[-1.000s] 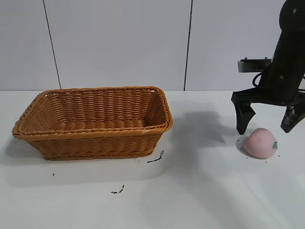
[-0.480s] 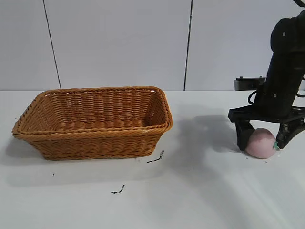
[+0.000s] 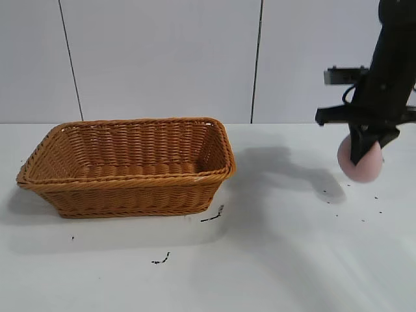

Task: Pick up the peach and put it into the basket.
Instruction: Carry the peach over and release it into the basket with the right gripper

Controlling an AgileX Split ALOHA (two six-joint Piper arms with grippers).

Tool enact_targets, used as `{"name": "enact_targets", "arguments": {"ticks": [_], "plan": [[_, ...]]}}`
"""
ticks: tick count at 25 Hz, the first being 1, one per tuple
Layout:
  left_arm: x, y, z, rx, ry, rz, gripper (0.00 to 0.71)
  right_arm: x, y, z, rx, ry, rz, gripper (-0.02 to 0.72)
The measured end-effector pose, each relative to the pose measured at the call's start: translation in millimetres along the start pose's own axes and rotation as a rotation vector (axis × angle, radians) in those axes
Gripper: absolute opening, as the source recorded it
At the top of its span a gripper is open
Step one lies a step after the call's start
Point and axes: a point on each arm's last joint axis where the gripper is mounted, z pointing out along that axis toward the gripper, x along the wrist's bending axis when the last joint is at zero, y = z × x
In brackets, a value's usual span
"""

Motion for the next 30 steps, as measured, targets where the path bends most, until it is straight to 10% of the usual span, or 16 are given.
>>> {"name": "enact_targets", "arguments": {"ticks": [19, 30], "plan": [[0.0, 0, 0, 0.0, 0.0, 0.0, 0.693, 204, -8, -61, -0.236, 0.244, -0.408, -0.008], [0.0, 0, 0, 0.0, 0.0, 0.0, 0.693, 266, -14, 62, -0.188, 0.25, -0.5, -0.008]]}}
